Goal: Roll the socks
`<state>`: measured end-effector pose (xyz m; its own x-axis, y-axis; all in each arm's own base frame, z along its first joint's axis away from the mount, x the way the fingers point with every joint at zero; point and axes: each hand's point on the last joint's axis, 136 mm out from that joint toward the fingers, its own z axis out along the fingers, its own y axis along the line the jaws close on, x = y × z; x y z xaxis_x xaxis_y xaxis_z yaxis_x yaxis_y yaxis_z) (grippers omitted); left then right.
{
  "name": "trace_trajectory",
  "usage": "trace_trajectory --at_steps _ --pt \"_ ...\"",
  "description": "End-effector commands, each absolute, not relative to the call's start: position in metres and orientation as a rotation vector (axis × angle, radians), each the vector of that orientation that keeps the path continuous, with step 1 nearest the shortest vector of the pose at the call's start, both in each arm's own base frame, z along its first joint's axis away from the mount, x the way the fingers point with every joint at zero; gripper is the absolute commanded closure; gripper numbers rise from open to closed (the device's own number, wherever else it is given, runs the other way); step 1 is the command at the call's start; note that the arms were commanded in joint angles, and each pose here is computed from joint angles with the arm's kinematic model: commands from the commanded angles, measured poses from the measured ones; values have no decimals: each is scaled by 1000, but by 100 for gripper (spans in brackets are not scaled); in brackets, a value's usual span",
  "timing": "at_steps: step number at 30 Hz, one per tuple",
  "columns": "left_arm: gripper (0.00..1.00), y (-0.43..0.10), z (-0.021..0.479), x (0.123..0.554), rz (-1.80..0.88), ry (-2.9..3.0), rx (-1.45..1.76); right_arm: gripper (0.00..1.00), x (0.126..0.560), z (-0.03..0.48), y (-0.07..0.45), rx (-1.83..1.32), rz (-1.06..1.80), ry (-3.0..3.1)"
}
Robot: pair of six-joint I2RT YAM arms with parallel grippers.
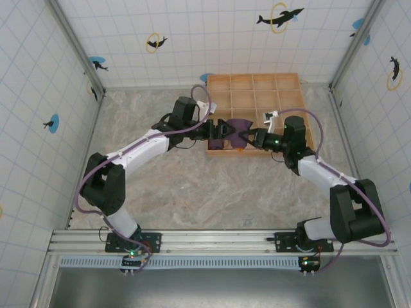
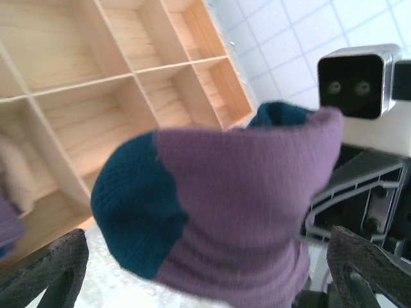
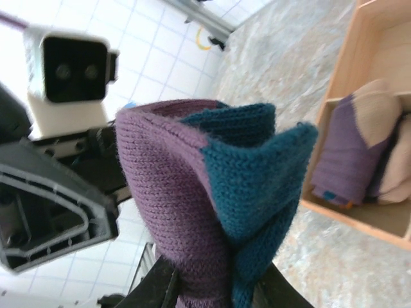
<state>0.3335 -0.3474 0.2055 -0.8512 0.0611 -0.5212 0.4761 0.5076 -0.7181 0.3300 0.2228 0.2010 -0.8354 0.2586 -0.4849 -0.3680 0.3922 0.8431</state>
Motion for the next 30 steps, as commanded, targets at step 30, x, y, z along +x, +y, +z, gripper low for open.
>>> trace_trajectory --at_steps 30 --pt "3 -271 165 315 -949 2436 223 92 383 138 128 8 619 2650"
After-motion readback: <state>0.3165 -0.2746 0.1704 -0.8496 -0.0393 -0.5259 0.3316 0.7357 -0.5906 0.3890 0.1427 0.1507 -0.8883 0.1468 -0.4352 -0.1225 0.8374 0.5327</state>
